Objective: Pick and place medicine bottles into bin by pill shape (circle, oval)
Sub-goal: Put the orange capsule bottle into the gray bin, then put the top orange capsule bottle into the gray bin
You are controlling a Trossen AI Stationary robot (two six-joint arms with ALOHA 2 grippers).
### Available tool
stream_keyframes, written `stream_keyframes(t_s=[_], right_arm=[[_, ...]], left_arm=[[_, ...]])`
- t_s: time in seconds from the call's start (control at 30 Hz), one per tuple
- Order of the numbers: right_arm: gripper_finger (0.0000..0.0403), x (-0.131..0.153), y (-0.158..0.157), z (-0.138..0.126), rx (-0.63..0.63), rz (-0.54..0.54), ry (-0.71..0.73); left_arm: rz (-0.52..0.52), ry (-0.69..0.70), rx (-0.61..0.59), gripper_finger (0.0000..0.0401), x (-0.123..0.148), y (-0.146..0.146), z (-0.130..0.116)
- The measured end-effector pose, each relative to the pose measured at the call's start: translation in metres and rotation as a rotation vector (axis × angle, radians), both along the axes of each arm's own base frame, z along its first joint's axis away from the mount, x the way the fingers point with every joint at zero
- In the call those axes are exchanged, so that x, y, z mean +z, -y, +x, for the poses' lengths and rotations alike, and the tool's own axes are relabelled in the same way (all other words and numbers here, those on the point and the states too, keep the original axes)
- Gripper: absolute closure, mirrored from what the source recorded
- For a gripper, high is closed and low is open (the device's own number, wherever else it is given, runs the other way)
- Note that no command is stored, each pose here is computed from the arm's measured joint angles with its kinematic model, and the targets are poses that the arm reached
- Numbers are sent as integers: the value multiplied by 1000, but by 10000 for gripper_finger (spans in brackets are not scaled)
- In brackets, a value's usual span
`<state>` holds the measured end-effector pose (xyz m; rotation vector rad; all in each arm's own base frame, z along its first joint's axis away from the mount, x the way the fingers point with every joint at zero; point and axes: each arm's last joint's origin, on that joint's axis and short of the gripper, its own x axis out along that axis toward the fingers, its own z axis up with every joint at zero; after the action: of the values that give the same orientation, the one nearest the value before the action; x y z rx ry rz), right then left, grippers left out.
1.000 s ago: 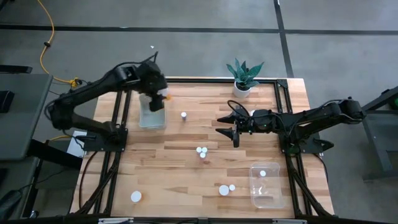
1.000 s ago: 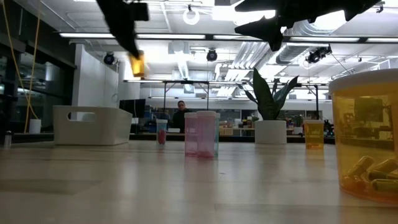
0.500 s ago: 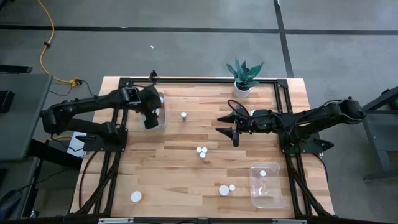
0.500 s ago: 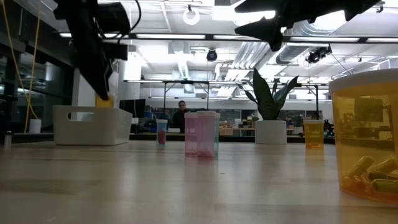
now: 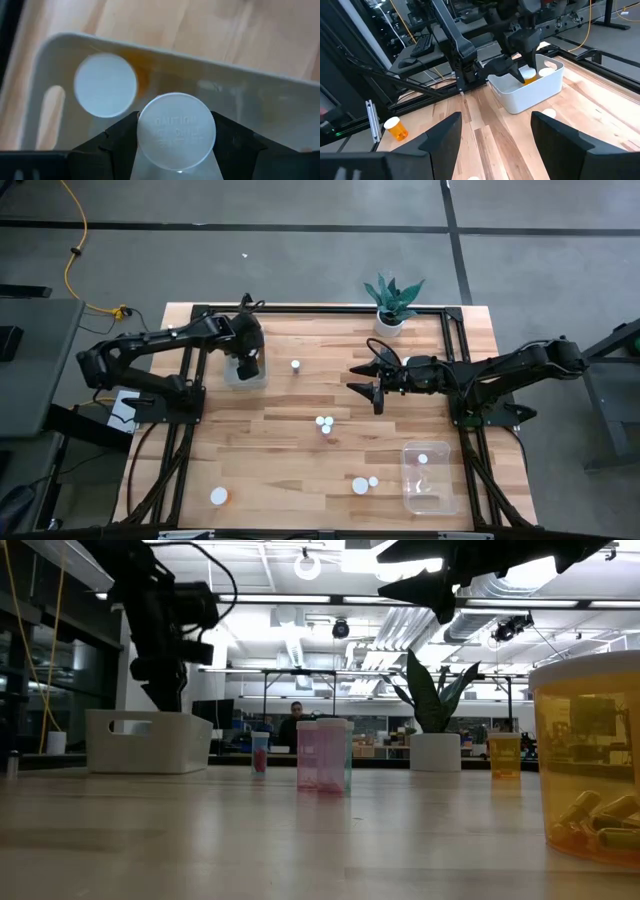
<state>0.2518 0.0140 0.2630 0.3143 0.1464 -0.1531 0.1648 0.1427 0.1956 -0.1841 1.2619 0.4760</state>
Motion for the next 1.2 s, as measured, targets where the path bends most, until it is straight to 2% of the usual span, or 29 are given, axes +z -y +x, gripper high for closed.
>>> stream_keyframes(t_s=[0.23, 0.57, 0.97, 1.1, 1.2], right_arm=[[171, 0, 0, 0, 0, 0, 0], [171, 0, 1, 0, -24, -10, -1], [171, 0, 1, 0, -26, -12, -1], [171, 0, 1, 0, -26, -12, -1], [171, 0, 1, 0, -26, -12, -1]], left_arm=[[-22, -41, -33, 192, -14, -6, 6], [-23, -44, -36, 180, -13, -8, 8], [9, -11, -40, 109, 31, -18, 19], [-3, -25, -47, 100, 50, -19, 20], [-18, 52, -1, 101, 73, -18, 21]])
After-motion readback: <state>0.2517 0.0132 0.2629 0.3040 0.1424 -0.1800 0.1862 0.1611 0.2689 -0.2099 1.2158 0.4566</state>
